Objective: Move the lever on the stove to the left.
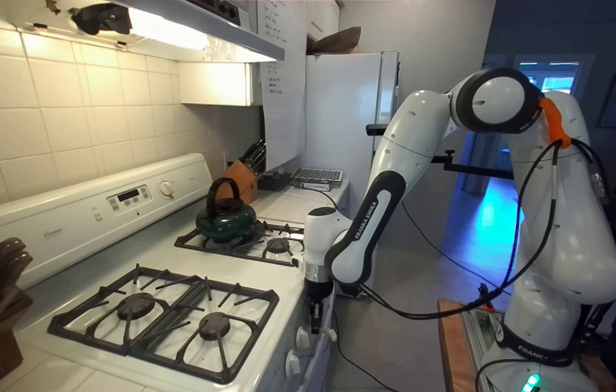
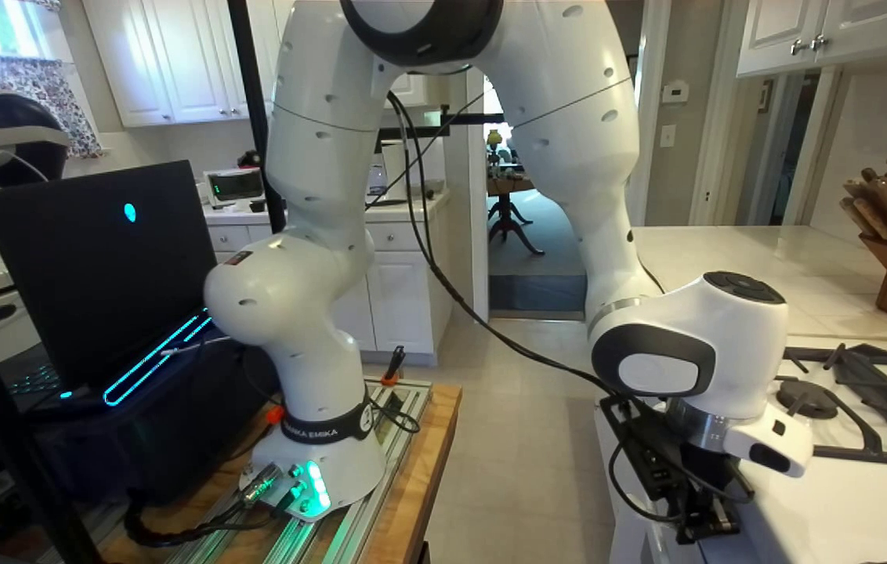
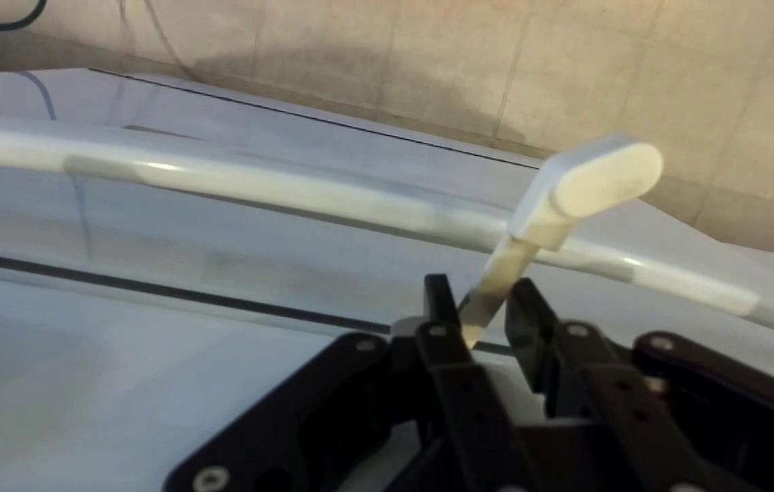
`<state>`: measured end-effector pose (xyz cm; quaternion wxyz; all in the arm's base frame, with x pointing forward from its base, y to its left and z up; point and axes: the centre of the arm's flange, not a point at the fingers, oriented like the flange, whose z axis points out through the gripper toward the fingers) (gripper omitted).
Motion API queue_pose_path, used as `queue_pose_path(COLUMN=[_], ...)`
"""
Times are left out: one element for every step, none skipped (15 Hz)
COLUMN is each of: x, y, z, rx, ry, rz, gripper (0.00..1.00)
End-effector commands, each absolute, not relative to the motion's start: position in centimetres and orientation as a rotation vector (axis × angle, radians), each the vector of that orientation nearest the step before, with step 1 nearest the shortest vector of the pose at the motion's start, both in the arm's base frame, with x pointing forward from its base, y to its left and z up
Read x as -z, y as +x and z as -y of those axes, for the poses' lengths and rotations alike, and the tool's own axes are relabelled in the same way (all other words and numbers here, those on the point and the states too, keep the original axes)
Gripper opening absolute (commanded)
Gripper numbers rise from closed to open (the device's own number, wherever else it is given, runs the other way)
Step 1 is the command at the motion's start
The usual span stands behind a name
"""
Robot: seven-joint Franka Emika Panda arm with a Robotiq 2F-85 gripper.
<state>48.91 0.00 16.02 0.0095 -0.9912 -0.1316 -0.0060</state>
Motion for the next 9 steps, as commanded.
queue_pose_path(x=[-16.50,-16.48,-16.42,-16.35,-16.30,-16.29,-16.27,-16.27,-16.23], y=[50.03,50.03,50.02,49.91,49.84,49.69,49.51,49.37,49.29], z=[-4.46,-4.53,-4.52,-4.57,-4.66,-4.73,-4.83,-4.90,-4.94], rx=[-0.049,-0.084,-0.110,-0.130,-0.140,-0.137,-0.123,-0.118,-0.104], ry=[-3.062,-3.058,-3.057,-3.054,-3.051,-3.056,-3.058,-3.059,-3.065], rz=[0.461,0.456,0.454,0.456,0.457,0.451,0.441,0.433,0.428], gripper=[0.06,0.06,0.06,0.06,0.06,0.06,0.06,0.06,0.06])
